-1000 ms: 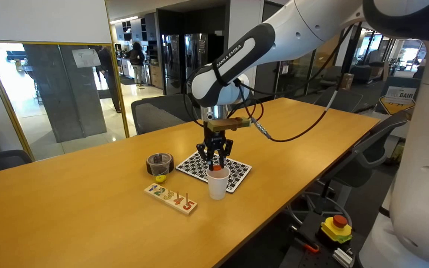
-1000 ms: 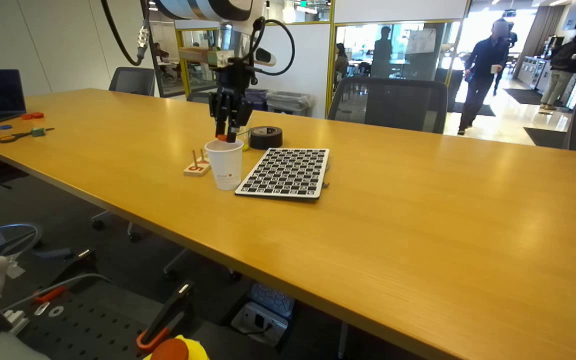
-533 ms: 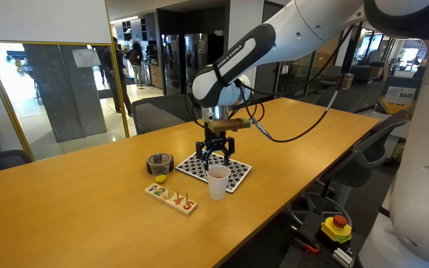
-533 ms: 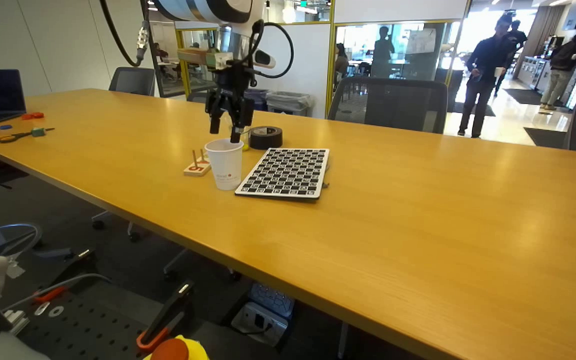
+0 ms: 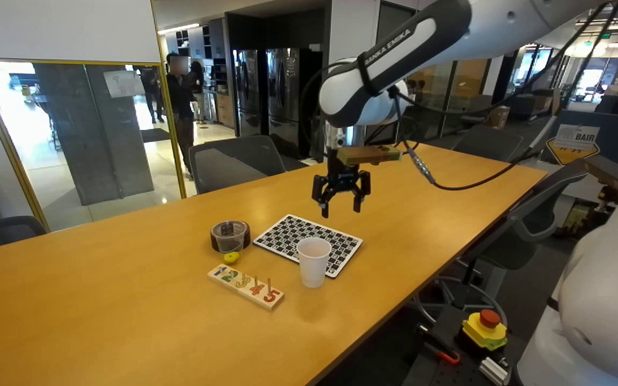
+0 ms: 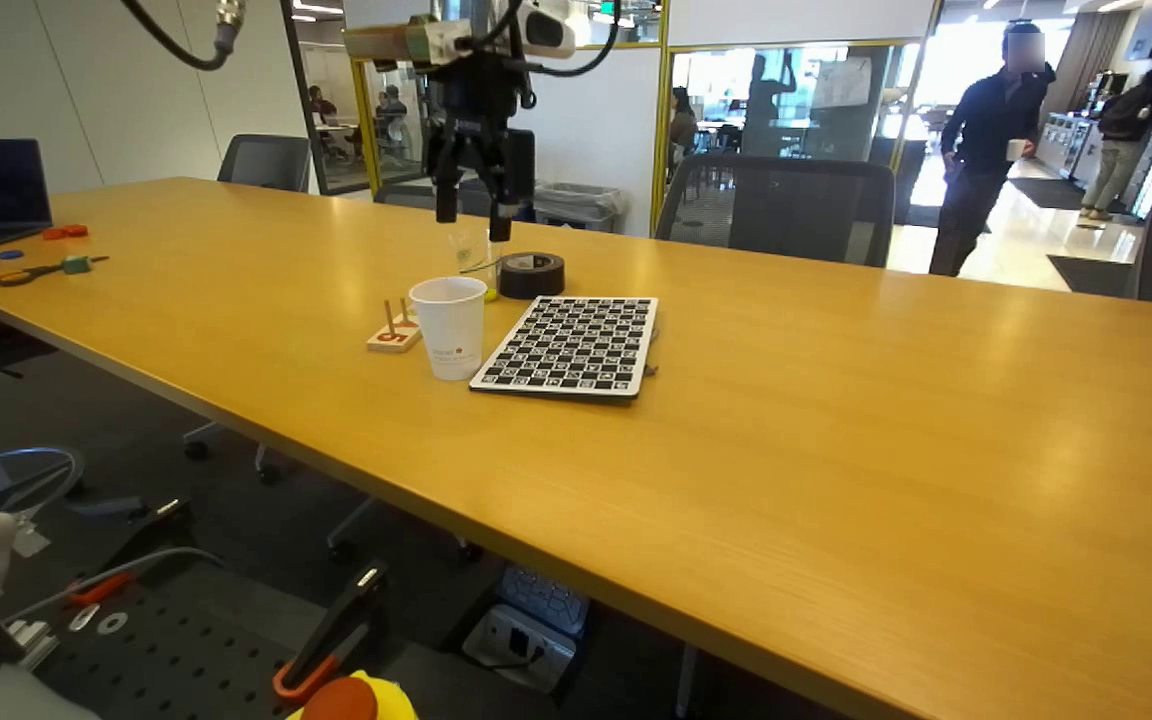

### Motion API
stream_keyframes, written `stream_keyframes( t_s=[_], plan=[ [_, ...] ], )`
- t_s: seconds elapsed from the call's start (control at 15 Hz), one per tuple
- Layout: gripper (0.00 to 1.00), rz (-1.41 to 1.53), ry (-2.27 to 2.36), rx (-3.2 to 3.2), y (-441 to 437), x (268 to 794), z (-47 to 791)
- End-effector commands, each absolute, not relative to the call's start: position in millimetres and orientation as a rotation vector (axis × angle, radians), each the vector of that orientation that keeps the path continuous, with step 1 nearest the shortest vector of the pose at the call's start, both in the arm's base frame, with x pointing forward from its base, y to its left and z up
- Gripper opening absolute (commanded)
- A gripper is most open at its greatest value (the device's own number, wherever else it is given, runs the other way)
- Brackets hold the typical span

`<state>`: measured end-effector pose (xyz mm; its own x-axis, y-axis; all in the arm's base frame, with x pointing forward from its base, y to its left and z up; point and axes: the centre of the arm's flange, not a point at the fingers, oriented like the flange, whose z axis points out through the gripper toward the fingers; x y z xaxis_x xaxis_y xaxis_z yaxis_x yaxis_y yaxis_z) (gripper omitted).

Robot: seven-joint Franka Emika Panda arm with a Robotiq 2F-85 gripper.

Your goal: Put the yellow rings in the clear cup and the orange rings in the white cup

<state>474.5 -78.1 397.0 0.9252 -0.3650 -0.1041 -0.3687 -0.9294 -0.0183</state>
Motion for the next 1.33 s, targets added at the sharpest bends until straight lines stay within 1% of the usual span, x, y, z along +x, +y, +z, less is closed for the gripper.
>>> stream_keyframes(
  t_s=[0.0,0.33,0.6,0.8,1.27],
  plan=[
    [1.00,0.056,0.590,-3.043,-85.7,398.9,450.8],
    [1.00,-0.003,0.617,-3.050,-85.8,336.9,497.0],
    [1.00,0.113,0.654,-3.091,-92.4,301.8,516.4],
    [1.00,0.146,0.678,-3.117,-97.5,282.6,517.2],
    [1.00,0.046,0.703,-3.098,-106.2,257.5,506.6]
  ],
)
